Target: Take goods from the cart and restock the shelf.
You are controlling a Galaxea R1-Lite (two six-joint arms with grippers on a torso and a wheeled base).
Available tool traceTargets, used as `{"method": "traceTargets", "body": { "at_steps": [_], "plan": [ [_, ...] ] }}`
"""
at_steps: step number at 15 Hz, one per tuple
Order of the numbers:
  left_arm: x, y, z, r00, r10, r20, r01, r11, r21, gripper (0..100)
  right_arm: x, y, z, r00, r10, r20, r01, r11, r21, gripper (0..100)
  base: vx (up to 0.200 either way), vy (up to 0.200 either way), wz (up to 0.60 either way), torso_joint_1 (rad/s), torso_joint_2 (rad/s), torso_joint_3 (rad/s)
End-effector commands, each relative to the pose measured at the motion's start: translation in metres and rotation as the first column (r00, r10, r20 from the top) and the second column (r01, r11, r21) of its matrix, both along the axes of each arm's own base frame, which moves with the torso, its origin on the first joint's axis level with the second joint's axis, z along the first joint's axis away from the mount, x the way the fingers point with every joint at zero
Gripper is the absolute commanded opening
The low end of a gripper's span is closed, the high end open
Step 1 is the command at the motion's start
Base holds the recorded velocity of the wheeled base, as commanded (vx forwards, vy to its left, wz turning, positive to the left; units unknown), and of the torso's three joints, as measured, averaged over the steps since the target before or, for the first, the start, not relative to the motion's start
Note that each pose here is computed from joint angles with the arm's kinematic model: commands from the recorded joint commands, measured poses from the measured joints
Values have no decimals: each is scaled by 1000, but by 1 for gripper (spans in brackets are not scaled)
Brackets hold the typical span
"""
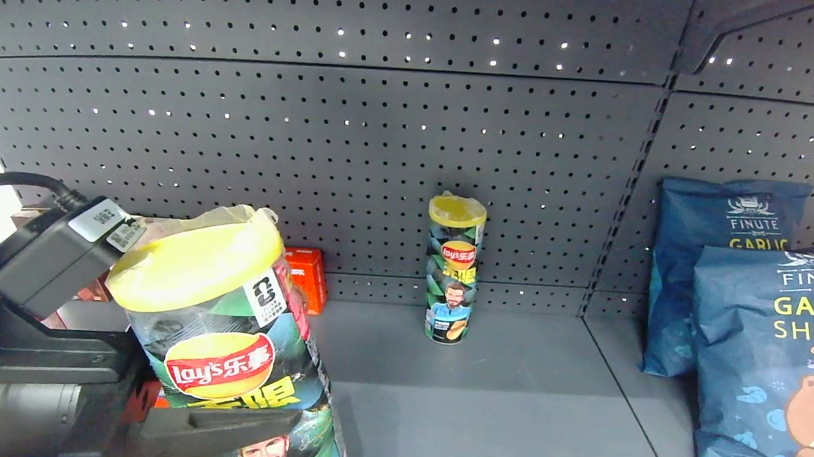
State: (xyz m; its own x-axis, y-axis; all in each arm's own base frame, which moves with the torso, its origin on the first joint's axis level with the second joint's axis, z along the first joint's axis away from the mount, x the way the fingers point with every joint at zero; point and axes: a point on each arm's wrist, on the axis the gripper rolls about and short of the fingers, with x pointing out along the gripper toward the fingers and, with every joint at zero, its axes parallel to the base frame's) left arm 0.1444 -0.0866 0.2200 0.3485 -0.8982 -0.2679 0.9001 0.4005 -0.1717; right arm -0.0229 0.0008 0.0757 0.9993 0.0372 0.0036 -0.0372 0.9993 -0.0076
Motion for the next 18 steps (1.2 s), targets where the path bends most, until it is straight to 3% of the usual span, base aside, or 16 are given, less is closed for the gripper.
{"method": "traceTargets", "body": {
  "at_steps": [1,2,3,4,5,8,9,11,14,16,18],
  "plan": [
    [0,0,0,1000,0,-1,0,1000,0,0,0,0,0,1000,7,0,-7,1000,-3,100,0,0,0,0,0,0],
    [0,0,-1,1000,0,-2,0,1000,1,0,0,0,0,1000,9,1,-9,1000,-3,100,0,0,0,0,0,0],
    [1,0,0,1000,0,0,0,1000,0,0,-9,0,45,994,29,103,-31,999,16,100,0,0,0,0,0,0],
    [0,0,0,1000,-2,-1,2,1000,0,0,0,0,91,998,51,42,-54,995,87,100,0,0,0,0,0,0],
    [1,-1,-1,1000,-6,-5,6,1000,2,0,7,0,108,998,58,13,-59,994,93,100,0,0,0,0,0,0],
    [2,-2,0,1000,-5,-1,5,1000,0,0,15,2,122,989,145,-1,-145,989,-25,100,0,0,0,0,0,0],
    [2,-2,0,1000,-5,-1,5,1000,0,0,15,2,122,989,145,-1,-145,989,-25,100,0,0,0,0,0,0],
    [0,-1,1,1000,-3,3,3,1000,-2,0,32,5,144,960,276,-40,-278,960,-25,100,0,0,0,0,0,0],
    [0,0,0,1000,1,1,-1,1000,0,0,47,8,146,939,330,-99,-335,941,-39,100,0,0,0,0,0,0],
    [0,0,0,1000,1,-1,-1,1000,1,0,59,12,151,906,400,-135,-413,907,-85,100,0,0,0,0,0,0],
    [1,0,0,1000,4,-2,-4,1000,3,0,76,21,154,859,473,-196,-495,866,-76,100,0,0,0,0,0,0]
  ]
}}
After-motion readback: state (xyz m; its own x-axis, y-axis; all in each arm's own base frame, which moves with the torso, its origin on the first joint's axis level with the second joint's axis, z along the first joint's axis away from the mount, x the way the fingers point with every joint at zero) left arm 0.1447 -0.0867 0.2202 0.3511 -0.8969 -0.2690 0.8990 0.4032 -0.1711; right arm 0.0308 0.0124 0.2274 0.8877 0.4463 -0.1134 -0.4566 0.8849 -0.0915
